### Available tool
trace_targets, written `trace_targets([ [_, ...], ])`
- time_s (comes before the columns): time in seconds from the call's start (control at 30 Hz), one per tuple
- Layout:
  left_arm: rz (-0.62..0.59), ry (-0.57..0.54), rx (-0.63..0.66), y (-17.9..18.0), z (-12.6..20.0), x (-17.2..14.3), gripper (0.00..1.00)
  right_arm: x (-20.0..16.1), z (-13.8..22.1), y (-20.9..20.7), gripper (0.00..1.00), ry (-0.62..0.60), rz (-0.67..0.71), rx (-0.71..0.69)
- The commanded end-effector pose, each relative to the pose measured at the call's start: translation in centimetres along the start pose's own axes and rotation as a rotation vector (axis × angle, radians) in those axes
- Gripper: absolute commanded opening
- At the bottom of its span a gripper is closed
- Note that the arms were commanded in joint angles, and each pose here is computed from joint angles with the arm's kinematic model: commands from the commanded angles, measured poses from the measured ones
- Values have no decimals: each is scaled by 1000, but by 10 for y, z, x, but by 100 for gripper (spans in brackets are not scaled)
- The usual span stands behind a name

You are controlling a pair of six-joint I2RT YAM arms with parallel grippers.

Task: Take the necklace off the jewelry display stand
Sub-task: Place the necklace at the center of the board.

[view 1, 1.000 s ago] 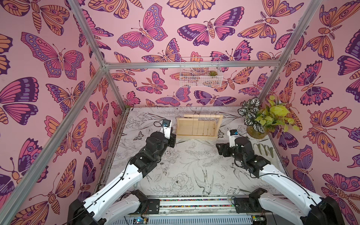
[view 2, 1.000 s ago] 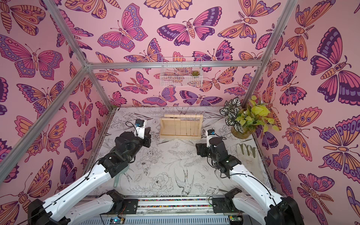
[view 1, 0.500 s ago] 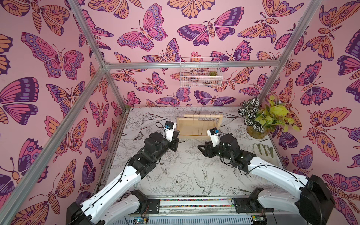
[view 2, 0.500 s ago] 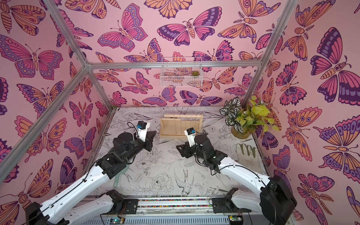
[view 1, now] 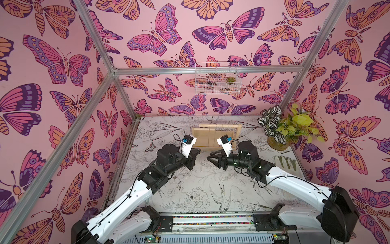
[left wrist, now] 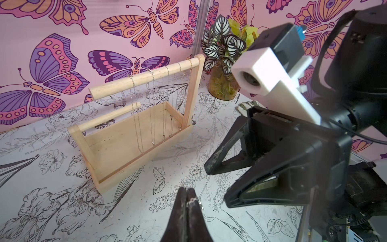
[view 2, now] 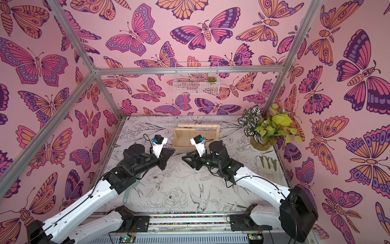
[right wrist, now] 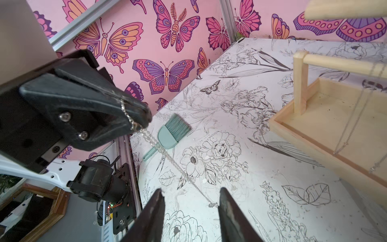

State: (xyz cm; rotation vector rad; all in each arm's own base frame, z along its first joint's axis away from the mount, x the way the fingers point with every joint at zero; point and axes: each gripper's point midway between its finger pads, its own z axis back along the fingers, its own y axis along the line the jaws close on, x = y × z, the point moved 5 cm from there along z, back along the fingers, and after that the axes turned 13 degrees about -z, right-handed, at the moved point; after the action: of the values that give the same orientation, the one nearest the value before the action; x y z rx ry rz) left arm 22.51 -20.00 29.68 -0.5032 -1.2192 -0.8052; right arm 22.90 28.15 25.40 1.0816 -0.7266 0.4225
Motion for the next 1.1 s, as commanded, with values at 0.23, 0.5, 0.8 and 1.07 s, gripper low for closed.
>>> trace_targets([
  [0.23, 2, -26, -22, -3, 7, 11, 0, 9, -24, 30, 29, 24, 78, 78],
  [0.5, 0, -21, -26, -3, 6, 9, 0, 18, -30, 34, 22, 11, 94, 75],
  [0.8, -11, -25, -23, -2, 7, 11, 0, 20, -32, 38, 6, 13, 100, 73],
  [1.07, -16, -20, -18, -1, 8, 9, 0, 18, -27, 41, 0, 13, 108, 69],
])
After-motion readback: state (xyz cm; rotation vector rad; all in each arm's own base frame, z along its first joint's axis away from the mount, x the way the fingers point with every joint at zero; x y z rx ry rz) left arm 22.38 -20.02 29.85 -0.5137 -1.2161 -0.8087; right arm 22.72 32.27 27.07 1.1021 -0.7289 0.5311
